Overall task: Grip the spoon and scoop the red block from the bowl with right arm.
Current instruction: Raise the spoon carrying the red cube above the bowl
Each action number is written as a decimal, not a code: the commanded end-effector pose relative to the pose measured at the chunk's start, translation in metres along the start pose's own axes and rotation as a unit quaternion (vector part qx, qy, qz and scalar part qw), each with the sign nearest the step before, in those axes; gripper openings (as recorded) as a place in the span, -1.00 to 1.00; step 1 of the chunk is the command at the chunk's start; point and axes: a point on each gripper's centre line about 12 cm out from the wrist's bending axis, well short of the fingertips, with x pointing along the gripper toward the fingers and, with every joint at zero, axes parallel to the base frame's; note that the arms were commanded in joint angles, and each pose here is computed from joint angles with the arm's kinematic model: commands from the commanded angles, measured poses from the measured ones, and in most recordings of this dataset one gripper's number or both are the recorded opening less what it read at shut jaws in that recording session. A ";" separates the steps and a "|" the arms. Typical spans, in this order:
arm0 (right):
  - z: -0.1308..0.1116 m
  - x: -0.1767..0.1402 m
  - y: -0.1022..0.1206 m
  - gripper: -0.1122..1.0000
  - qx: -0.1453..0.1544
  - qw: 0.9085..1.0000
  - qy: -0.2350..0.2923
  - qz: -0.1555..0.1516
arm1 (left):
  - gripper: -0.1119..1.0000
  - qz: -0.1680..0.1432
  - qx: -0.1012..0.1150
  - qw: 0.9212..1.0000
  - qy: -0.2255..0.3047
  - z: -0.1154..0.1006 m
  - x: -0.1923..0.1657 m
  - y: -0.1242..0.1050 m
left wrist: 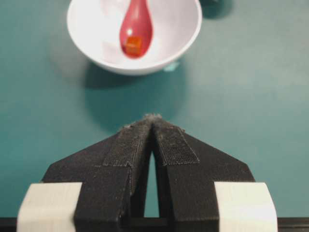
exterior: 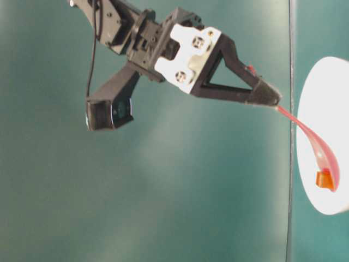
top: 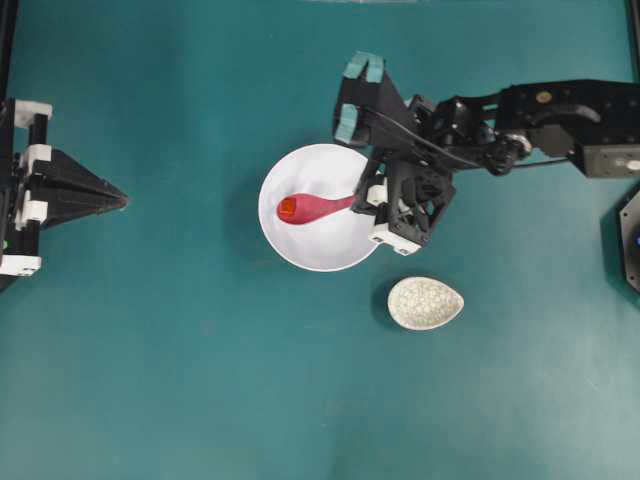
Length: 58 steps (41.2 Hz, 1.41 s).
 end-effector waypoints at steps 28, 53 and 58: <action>-0.016 -0.035 0.008 -0.38 -0.010 0.997 -0.075 0.009 | -0.80 0.001 -0.003 1.000 -0.016 0.012 -0.001 0.001; -0.008 -0.059 0.012 -0.38 -0.014 0.993 -0.118 0.015 | -0.80 0.001 -0.005 1.000 -0.018 0.014 -0.001 0.001; -0.005 -0.065 0.013 -0.38 -0.013 0.992 -0.127 0.018 | -0.80 0.001 -0.004 1.000 -0.018 0.014 -0.001 0.001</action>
